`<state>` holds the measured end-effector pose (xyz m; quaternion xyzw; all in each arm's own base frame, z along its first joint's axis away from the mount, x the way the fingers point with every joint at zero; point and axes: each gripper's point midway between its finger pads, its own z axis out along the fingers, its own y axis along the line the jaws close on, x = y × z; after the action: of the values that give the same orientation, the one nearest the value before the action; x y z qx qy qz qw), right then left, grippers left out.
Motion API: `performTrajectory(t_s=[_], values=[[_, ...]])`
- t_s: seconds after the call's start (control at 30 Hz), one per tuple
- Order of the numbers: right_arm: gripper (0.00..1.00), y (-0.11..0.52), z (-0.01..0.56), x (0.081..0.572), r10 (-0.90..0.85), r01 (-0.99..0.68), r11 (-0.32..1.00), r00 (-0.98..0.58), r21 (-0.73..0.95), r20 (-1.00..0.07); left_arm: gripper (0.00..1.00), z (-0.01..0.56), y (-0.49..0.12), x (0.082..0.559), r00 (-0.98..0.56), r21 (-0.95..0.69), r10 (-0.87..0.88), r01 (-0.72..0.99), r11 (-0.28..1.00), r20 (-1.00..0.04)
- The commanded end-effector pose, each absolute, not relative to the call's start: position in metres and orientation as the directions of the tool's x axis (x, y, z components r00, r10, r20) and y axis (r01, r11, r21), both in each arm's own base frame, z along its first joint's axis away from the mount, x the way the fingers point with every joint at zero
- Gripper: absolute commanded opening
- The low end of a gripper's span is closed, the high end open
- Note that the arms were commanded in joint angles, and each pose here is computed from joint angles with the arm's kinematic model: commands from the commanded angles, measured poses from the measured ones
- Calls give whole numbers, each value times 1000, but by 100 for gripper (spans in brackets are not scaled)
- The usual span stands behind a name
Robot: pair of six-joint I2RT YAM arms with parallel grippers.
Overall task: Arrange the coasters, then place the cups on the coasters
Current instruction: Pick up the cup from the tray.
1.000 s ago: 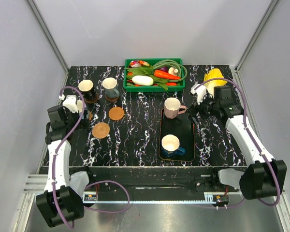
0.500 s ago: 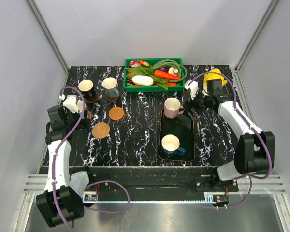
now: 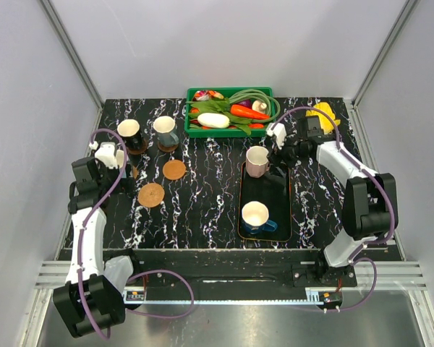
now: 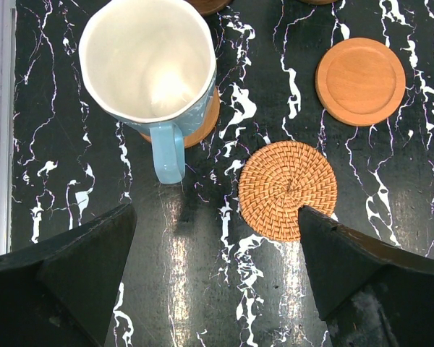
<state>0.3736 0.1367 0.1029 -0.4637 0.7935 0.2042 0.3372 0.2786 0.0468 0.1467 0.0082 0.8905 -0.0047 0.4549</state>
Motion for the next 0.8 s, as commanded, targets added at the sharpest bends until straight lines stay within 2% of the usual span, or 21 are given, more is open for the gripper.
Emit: performTrajectory(t_s=[0.0, 0.13, 0.43, 0.77], values=[[88, 162, 116, 365, -618, -926, 377, -226, -31, -753, 99, 153, 49, 286, -552, 15, 32, 34, 999, -833], [86, 174, 107, 347, -646, -946, 325, -210, -15, -734, 99, 152, 49, 286, -553, 17, 31, 32, 999, -832], [85, 173, 109, 337, -646, -945, 328, -216, -11, -732, 99, 152, 49, 286, -552, 16, 32, 33, 999, -833], [83, 176, 109, 363, -584, -892, 451, -285, -12, -760, 99, 152, 50, 286, -555, 18, 32, 31, 999, -831]])
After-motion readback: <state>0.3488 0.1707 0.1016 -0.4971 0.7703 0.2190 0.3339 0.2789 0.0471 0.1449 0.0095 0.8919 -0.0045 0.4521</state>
